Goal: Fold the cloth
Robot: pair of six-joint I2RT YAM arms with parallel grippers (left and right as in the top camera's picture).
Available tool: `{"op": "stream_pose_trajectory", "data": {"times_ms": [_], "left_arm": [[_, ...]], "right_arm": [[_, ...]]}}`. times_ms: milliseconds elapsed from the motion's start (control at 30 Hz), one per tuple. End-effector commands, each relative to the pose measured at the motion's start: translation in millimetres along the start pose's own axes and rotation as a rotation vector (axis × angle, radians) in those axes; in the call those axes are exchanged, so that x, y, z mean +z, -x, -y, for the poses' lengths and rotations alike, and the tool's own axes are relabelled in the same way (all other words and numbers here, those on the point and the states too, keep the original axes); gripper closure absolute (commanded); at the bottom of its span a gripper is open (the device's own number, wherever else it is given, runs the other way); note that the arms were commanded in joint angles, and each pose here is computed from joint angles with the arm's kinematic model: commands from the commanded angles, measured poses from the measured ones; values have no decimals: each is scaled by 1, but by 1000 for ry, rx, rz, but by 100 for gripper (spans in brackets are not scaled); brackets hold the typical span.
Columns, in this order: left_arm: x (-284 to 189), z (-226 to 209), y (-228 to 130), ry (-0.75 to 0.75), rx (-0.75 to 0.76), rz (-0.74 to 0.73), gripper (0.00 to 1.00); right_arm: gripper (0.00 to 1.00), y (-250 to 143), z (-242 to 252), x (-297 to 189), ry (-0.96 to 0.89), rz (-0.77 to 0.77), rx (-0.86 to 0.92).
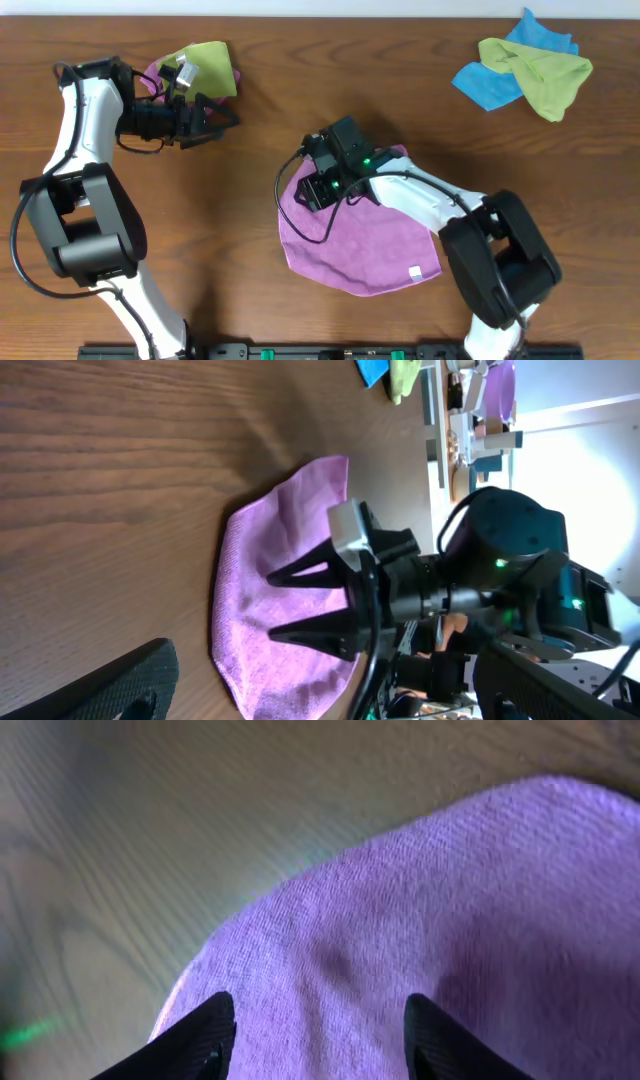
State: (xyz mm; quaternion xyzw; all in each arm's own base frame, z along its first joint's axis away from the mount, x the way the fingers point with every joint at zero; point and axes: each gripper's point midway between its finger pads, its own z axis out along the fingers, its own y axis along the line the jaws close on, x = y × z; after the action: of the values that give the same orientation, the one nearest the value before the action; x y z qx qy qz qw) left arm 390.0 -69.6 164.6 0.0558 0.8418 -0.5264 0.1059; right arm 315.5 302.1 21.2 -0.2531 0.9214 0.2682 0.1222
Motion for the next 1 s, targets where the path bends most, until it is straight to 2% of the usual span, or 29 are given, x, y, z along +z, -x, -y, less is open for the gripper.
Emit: {"op": "stream_pose_trajectory", "data": {"times_ms": [0, 233, 600, 667, 900, 967], "left_arm": [[-3, 4, 7, -16, 9, 21, 5], [-3, 4, 7, -16, 10, 21, 5], [-3, 4, 7, -16, 12, 22, 5], [-3, 4, 7, -16, 12, 22, 5], [-3, 4, 7, -16, 12, 22, 5], [-3, 4, 7, -19, 12, 23, 5]], "right_arm": [[48, -13, 6, 19, 15, -45, 47], [51, -16, 15, 38, 16, -48, 63], [55, 25, 60, 56, -153, 144, 19], [51, 35, 71, 54, -188, 191, 18], [51, 75, 111, 36, -260, 325, 54], [43, 87, 106, 28, -209, 344, 51]]}}
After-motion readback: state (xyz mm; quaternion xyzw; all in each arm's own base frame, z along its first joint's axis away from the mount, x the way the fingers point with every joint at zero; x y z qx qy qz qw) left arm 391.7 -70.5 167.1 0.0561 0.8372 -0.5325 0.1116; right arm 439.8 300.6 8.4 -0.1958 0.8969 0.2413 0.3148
